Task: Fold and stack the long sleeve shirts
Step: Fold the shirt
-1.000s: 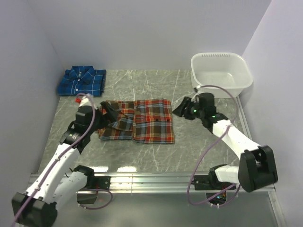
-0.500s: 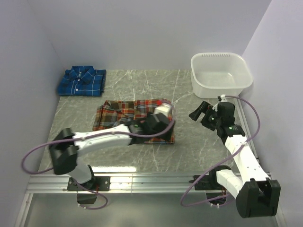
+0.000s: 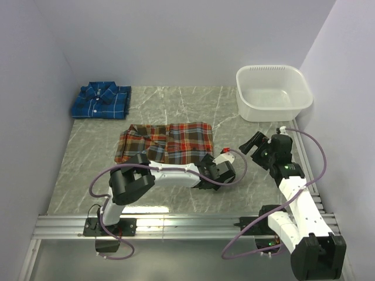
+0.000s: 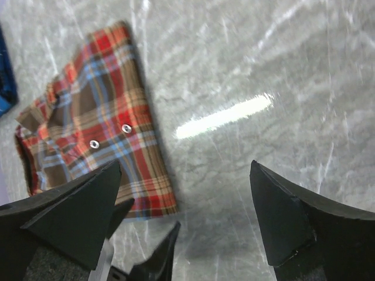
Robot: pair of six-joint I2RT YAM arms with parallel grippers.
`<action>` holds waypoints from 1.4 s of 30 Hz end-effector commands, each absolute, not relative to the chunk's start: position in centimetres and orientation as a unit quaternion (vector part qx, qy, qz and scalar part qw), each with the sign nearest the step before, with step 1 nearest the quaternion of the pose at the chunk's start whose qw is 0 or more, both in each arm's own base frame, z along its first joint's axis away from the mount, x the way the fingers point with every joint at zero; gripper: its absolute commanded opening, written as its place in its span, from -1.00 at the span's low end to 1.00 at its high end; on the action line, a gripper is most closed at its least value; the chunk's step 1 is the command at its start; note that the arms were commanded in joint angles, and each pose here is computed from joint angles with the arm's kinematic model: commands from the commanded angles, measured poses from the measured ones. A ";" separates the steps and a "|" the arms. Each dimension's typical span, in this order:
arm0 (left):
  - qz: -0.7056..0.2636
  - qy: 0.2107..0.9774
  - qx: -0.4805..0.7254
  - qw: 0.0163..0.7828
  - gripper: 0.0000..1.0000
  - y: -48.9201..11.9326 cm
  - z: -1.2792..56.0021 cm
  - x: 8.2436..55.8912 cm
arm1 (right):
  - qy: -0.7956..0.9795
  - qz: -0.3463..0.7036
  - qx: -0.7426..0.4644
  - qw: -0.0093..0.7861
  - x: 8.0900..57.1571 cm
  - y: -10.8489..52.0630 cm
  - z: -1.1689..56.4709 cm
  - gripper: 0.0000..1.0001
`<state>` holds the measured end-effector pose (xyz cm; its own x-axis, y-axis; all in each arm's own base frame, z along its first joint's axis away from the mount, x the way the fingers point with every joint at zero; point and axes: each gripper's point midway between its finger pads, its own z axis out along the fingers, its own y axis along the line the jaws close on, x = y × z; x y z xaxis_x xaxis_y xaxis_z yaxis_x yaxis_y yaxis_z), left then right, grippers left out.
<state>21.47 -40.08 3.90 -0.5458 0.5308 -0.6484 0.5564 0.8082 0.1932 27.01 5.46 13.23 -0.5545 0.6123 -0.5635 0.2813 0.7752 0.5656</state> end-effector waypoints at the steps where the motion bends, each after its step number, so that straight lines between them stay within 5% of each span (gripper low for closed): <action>1: -0.017 0.867 0.304 0.395 0.55 -41.6 5.5 22.8 | 0.852 0.210 0.275 0.392 27.1 5.2 12.5 0.93; 15: 0.006 0.859 0.316 0.403 0.52 -43.3 4.1 22.6 | 0.857 0.241 0.265 0.370 27.4 6.5 10.5 0.89; 21: 0.033 0.864 0.300 0.402 0.35 -42.2 3.1 23.1 | 0.860 0.246 0.256 0.367 27.6 6.8 10.5 0.88; 27: 0.049 0.867 0.291 0.402 -0.10 -41.4 2.6 23.5 | 0.859 0.279 0.244 0.352 27.8 8.1 10.1 0.87; 31: 0.038 0.866 0.280 0.412 -0.82 -41.2 4.1 23.6 | 0.852 0.309 0.241 0.349 27.9 9.0 9.7 0.86; 42: -0.096 0.882 0.212 0.411 -0.91 -41.5 10.7 23.1 | 0.810 0.444 0.228 0.306 29.2 14.5 9.7 0.98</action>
